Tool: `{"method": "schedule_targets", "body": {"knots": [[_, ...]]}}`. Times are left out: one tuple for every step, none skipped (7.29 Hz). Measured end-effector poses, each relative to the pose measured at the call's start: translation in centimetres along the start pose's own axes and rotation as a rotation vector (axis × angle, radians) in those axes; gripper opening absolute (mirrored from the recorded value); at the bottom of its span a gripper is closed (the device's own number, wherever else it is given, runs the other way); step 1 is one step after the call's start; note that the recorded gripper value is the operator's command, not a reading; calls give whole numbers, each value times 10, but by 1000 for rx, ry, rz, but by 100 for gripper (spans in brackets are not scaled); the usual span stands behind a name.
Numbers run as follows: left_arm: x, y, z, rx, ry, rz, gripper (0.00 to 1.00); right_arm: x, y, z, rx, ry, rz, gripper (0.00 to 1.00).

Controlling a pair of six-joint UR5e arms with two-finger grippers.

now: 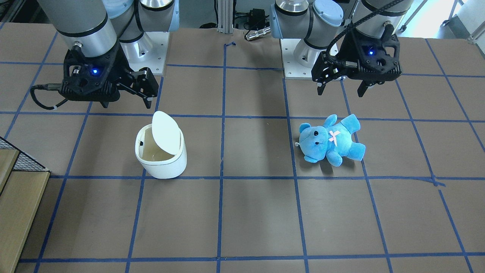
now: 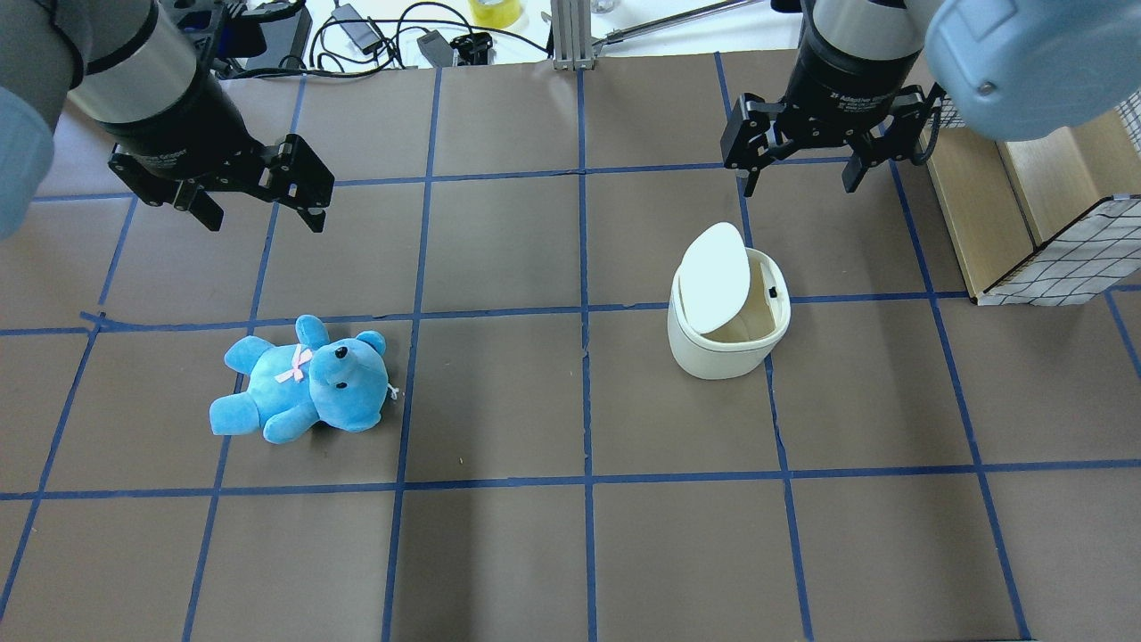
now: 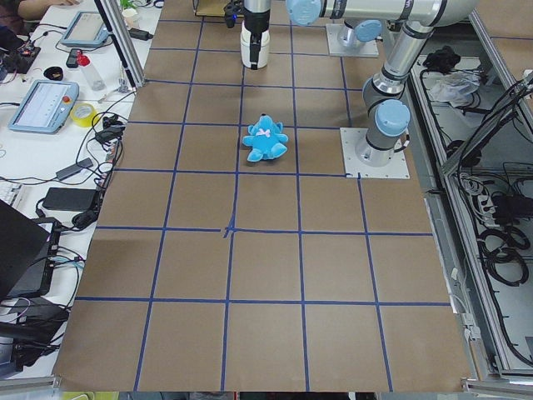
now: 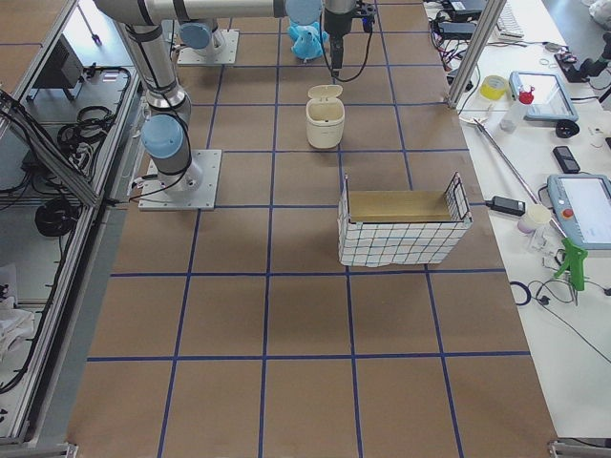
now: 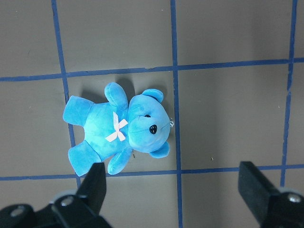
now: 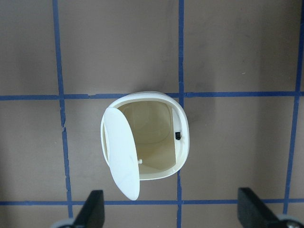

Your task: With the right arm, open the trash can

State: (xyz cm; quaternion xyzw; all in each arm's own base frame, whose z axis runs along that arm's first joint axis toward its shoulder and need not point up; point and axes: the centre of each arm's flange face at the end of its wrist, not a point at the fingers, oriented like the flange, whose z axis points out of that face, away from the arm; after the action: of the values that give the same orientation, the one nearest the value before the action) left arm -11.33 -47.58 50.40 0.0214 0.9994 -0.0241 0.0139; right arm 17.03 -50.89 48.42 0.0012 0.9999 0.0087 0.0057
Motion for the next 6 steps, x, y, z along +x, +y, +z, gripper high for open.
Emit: {"method": "schedule_targets", "body": {"knots": [[0,0,0,0,0,0,100,-1,2,2,-21,-14,5,100],[0,0,0,1,0,0,100,-2,4,3,-40,-18,10,100],[0,0,-1,1,0,0,100,-1,7,4,-63,-13,17,100],[0,0,-1,1,0,0,100,0,9,5,-80,-7,28,100],[0,0,0,1,0,-1,100,1,11,4,-83,-1,39,100],[0,0,0,0,0,-1,100,1,12,1,-78,6,45,100]]}}
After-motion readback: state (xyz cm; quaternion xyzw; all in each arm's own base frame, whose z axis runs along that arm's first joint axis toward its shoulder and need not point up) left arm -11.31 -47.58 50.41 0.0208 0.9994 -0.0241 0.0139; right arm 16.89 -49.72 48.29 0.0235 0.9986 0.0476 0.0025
